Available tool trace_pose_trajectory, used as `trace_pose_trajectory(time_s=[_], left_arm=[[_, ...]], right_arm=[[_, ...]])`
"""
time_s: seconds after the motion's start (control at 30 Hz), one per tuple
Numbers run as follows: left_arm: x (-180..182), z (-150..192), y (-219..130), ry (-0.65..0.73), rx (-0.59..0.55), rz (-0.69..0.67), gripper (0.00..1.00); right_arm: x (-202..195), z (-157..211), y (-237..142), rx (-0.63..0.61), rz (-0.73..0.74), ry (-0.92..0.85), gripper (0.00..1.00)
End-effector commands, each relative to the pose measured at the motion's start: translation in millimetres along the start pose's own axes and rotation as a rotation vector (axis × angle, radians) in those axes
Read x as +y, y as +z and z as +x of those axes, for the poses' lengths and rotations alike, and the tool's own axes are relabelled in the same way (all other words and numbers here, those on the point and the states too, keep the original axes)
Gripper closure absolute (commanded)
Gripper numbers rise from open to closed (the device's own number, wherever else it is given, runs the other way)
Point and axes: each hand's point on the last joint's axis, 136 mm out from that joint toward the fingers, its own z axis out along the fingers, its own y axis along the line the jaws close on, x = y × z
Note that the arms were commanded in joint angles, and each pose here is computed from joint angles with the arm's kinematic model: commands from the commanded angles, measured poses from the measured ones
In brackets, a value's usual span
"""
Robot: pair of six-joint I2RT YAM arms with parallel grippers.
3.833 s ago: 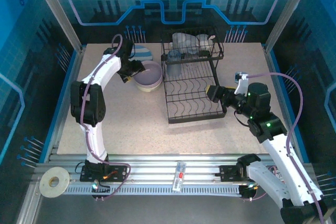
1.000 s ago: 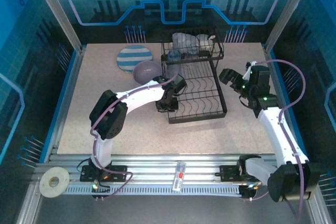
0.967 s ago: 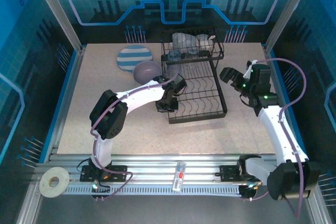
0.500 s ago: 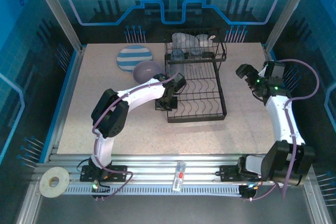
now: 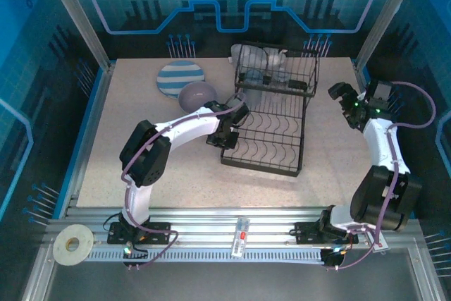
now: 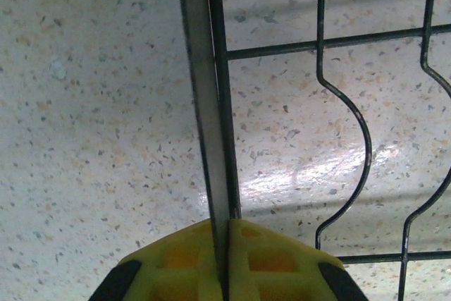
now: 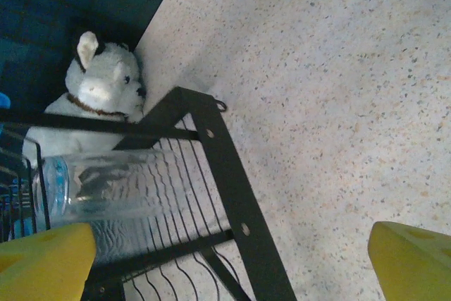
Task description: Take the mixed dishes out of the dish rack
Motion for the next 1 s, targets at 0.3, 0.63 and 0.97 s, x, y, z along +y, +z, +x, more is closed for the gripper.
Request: trace_pose_trajectory(time_s=[0.3,0.63,0.97], left_arm=[[6,-53,-22,0.377,-0.206,-0.058,1.0],[21,-99,-33,0.397,-0.296,-0.073,1.0],[15,-127,-27,0.468,-0.341,-0.066,1.0]], right_arm=[[-19,-50,0,-0.085,0.016,0.095,0.01],[-39,-74,11,-0.081,0.035,0.146,0.04],[-60,-91,13,-0.105,0.066,0.185,0.07]])
